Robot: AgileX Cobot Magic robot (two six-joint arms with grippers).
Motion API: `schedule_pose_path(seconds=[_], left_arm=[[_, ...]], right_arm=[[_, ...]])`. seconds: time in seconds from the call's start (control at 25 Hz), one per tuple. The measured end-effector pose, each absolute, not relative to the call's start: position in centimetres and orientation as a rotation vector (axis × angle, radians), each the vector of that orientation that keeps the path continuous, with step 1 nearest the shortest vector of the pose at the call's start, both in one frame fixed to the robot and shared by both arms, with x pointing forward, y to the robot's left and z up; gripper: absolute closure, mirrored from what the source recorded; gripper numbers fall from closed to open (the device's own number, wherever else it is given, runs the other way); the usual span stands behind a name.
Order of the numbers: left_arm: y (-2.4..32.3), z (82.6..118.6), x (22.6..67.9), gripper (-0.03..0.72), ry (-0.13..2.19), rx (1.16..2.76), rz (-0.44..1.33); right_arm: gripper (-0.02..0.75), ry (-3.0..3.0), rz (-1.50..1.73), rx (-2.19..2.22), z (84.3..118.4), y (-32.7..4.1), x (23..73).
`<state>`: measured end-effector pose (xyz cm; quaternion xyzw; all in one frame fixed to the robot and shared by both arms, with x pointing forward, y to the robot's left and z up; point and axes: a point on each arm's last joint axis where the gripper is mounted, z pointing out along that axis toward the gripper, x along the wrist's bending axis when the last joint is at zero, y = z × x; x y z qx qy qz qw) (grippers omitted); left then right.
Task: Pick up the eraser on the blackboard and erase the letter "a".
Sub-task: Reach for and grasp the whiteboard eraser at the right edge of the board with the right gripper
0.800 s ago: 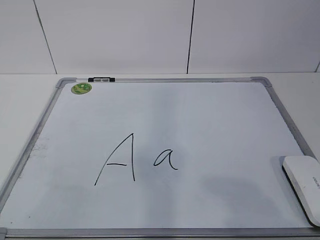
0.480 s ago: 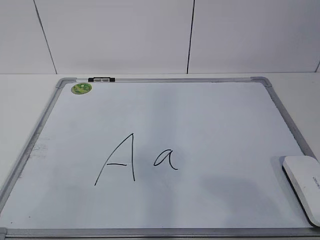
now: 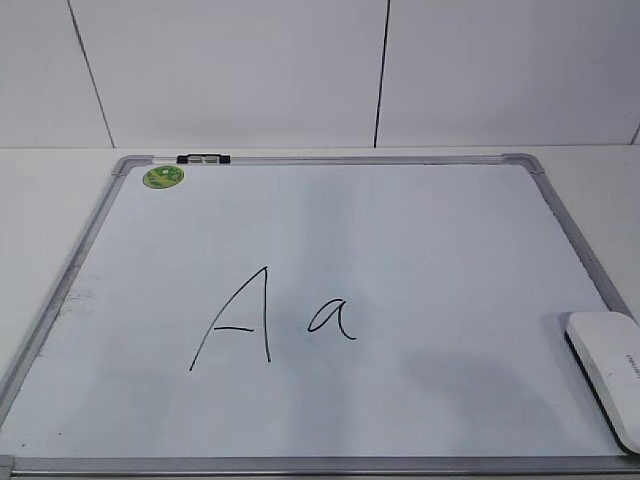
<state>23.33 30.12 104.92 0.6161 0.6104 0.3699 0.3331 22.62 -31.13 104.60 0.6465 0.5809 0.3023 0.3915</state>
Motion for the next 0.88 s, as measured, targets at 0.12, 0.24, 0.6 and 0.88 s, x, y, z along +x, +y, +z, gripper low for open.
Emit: schedule_pose_path(seconds=[0.12, 0.24, 0.6, 0.88], left_arm=[[30.1, 104.9, 23.3, 0.454, 1.594, 1.609, 0.966], [30.1, 104.9, 23.3, 0.454, 1.594, 1.609, 0.966], [30.1, 104.9, 23.3, 0.454, 1.594, 1.609, 0.966], [30.1, 104.9, 23.3, 0.454, 1.594, 1.609, 0.966]], right_arm=[[0.201, 1.475, 0.768, 1.642, 104.6, -31.1, 22.6], [0.201, 1.476, 0.770, 1.642, 104.6, -31.1, 22.6], [0.201, 1.561, 0.809, 1.593, 105.4, -30.5, 23.5], [0.201, 1.693, 0.832, 1.535, 106.5, -29.7, 25.7]])
